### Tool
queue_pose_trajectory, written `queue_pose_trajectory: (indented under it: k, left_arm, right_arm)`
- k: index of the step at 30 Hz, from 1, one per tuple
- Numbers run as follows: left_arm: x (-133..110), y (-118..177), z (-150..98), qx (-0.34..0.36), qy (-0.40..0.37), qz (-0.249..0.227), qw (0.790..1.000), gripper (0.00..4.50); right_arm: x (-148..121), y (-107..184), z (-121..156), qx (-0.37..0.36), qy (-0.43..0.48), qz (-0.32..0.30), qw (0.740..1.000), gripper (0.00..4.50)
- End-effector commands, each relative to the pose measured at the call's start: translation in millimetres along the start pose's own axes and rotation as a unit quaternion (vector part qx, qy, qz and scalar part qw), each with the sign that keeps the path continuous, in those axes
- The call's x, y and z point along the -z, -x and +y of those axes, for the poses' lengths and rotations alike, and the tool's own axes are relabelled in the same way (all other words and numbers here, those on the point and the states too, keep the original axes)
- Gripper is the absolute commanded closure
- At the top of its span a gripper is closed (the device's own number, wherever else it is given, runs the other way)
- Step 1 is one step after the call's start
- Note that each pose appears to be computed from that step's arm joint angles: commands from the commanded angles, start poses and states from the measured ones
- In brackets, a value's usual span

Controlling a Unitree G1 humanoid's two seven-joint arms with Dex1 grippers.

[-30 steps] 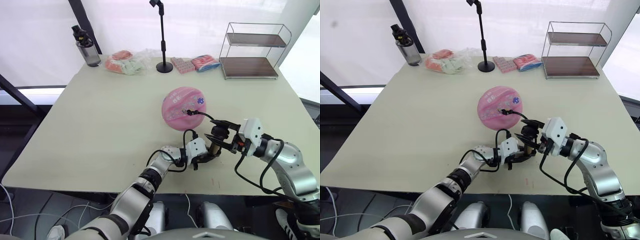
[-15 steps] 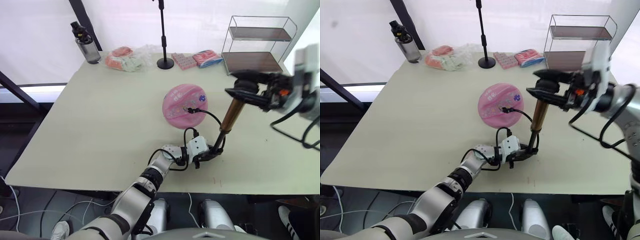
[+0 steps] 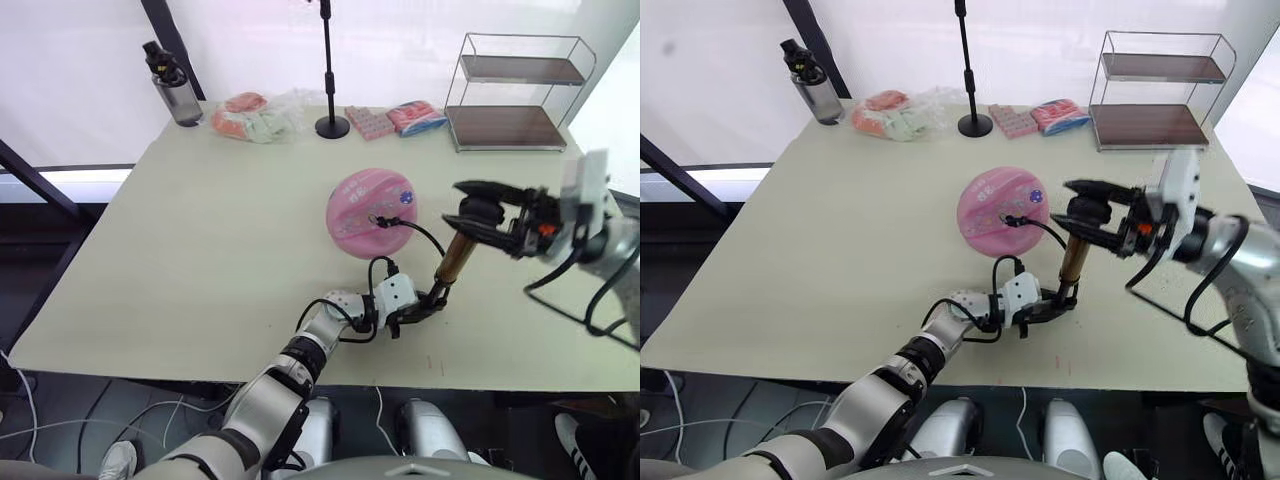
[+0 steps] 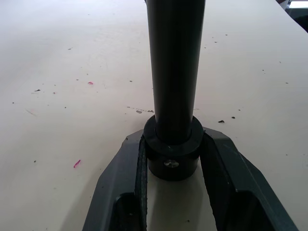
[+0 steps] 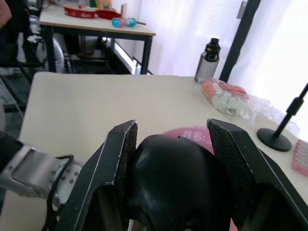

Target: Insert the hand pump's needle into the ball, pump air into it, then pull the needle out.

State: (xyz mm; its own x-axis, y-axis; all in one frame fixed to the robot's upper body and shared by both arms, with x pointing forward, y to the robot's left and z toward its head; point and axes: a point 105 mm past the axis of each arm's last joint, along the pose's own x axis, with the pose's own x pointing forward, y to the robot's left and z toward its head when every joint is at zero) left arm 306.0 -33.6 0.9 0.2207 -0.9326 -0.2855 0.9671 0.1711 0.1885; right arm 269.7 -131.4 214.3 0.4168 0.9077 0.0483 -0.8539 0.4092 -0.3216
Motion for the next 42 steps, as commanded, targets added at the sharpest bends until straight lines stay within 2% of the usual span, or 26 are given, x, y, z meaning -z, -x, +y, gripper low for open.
queue_pose_trajectory:
  k: [1, 8, 13, 18, 24, 27, 33, 39, 42]
  left_arm:
    - [40, 7, -22, 0.031, 0.037, 0.071, 0.996, 3.41]
    - [39, 7, -21, 0.029, 0.037, 0.071, 0.996, 3.41]
    - [39, 6, -21, 0.029, 0.038, 0.07, 0.996, 3.41]
    - [39, 6, -21, 0.029, 0.039, 0.071, 0.996, 3.41]
    - [40, 7, -22, 0.032, 0.039, 0.073, 0.996, 3.41]
    - [41, 8, -22, 0.034, 0.042, 0.074, 0.996, 3.41]
    - [43, 9, -23, 0.036, 0.044, 0.075, 0.996, 3.41]
    - [43, 10, -23, 0.039, 0.053, 0.076, 0.995, 3.41]
    - [43, 10, -23, 0.042, 0.062, 0.074, 0.994, 3.41]
  right_arm:
    - [43, -1, 13, 0.001, -0.036, 0.041, 0.999, 2.63]
    - [104, -1, 35, 0.018, -0.061, 0.082, 0.995, 2.63]
    - [113, -3, 35, 0.034, -0.049, 0.08, 0.995, 2.63]
    - [74, -2, 18, 0.031, -0.002, 0.041, 0.999, 2.63]
    - [2, -1, -1, 0.016, 0.068, -0.019, 0.997, 2.63]
    - [-25, 1, -5, 0.015, 0.08, -0.038, 0.996, 2.63]
    - [-59, 9, -7, 0.009, 0.106, -0.047, 0.993, 2.63]
    - [-81, 16, -13, 0.016, 0.141, -0.054, 0.988, 2.63]
    - [-84, 19, -14, 0.024, 0.141, -0.058, 0.988, 2.63]
